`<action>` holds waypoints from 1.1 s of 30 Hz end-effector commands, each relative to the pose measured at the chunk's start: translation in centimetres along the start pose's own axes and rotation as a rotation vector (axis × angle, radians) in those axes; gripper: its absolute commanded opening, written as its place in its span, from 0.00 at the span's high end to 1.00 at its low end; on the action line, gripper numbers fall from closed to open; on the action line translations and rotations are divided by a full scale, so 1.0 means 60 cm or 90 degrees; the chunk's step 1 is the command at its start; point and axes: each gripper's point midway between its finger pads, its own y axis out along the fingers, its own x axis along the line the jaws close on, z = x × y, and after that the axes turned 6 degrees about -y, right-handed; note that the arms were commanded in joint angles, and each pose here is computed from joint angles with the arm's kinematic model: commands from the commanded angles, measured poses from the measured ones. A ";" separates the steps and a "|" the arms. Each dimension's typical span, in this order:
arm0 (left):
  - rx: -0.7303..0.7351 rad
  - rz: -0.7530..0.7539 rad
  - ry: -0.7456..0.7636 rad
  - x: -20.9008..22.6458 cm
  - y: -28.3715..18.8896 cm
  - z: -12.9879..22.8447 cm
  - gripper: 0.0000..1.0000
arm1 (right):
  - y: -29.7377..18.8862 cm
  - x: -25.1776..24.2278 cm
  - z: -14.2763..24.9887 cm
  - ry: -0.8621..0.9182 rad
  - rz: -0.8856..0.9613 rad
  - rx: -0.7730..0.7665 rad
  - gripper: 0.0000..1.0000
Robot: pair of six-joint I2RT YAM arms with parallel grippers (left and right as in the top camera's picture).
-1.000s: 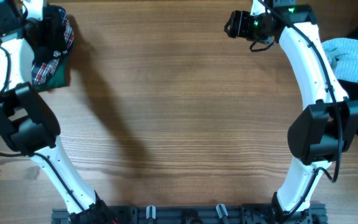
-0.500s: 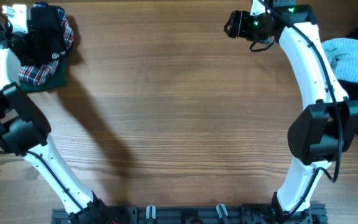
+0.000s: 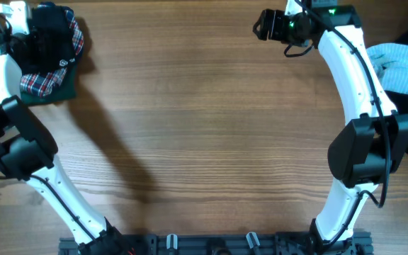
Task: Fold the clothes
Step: 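Press and adjust the black shirt on the stack with the left gripper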
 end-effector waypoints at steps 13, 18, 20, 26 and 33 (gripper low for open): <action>-0.037 0.040 0.021 -0.214 -0.291 -0.156 0.00 | -0.061 0.008 -0.065 -0.030 -0.059 -0.088 0.01; 0.075 0.090 0.005 -0.298 -0.299 -0.090 0.00 | -0.153 -0.038 -0.066 -0.018 0.019 -0.109 0.01; 0.123 0.109 -0.001 -0.327 -0.298 -0.061 0.00 | -0.194 -0.062 -0.054 -0.010 0.075 -0.105 0.00; 0.223 0.144 -0.011 -0.384 -0.306 0.000 0.00 | -0.292 -0.093 -0.010 0.013 0.173 -0.085 0.01; 0.302 0.179 0.001 -0.446 -0.319 0.047 0.00 | -0.346 -0.084 0.020 0.021 0.190 -0.077 0.01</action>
